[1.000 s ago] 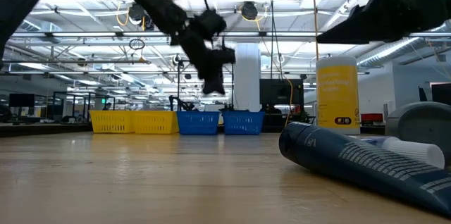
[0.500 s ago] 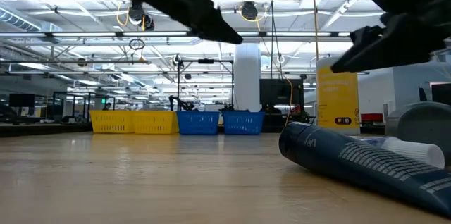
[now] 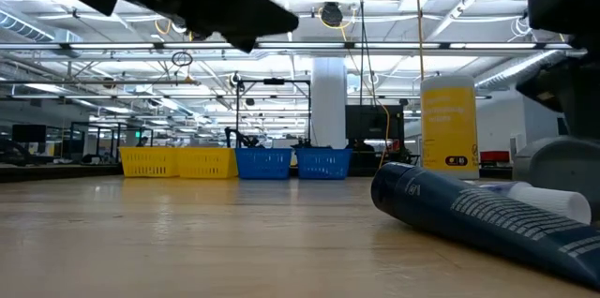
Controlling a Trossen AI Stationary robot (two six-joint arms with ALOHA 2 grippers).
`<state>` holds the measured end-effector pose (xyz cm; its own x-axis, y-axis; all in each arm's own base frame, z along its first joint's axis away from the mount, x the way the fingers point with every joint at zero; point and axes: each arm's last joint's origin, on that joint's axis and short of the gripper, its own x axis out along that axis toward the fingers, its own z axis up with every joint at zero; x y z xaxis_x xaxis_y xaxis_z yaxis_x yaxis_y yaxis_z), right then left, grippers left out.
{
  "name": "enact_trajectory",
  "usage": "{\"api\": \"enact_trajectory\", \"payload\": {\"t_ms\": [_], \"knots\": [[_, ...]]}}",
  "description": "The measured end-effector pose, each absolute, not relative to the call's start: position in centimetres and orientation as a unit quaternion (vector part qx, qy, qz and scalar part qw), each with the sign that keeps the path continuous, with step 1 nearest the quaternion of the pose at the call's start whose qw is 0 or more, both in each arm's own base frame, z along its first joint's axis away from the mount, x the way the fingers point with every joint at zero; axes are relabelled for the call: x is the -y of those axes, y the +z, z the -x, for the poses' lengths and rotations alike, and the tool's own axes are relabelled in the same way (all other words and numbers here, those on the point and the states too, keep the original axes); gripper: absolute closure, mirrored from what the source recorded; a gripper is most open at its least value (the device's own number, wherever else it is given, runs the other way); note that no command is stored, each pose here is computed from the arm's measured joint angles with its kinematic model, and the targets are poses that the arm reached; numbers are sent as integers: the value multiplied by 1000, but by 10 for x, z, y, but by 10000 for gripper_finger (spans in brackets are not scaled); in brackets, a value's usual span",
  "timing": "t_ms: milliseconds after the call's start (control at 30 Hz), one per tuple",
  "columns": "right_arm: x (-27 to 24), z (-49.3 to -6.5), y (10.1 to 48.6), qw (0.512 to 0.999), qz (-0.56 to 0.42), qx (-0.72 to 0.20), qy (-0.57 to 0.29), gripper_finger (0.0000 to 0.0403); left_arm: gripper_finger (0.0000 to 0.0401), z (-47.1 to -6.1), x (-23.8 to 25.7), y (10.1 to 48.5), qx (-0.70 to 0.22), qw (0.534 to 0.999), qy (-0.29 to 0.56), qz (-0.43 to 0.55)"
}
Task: Pick & Place Travel size toiletries
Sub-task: Put the white toothpaste into the right yellow bin
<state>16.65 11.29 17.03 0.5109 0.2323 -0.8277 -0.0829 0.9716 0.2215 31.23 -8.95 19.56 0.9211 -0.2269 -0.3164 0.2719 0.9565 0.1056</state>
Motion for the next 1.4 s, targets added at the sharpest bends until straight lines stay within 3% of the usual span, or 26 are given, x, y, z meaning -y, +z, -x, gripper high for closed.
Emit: {"api": "enact_trajectory", "payload": {"t_ms": [200, 433, 733, 1033, 1267, 1400], "knots": [[-111, -150, 171, 818, -64, -570, 40, 151, 396, -313, 86, 195, -158, 981, -88, -65], [-113, -138, 154, 811, -40, -581, 55, 123, 396, -314, 79, 194, -166, 982, -72, -52], [-117, -135, 136, 835, -66, -536, 106, 147, 396, -315, 77, 194, -166, 982, -71, -54], [-109, -141, 136, 897, 13, -442, 1, 163, 396, -315, 76, 194, -166, 983, -62, -53], [-119, -140, 153, 878, -70, -458, 124, 165, 396, -315, 76, 194, -166, 983, -61, -53], [-120, -136, 149, 859, -107, -482, 133, 168, 396, -315, 76, 194, -166, 983, -61, -52]]}}
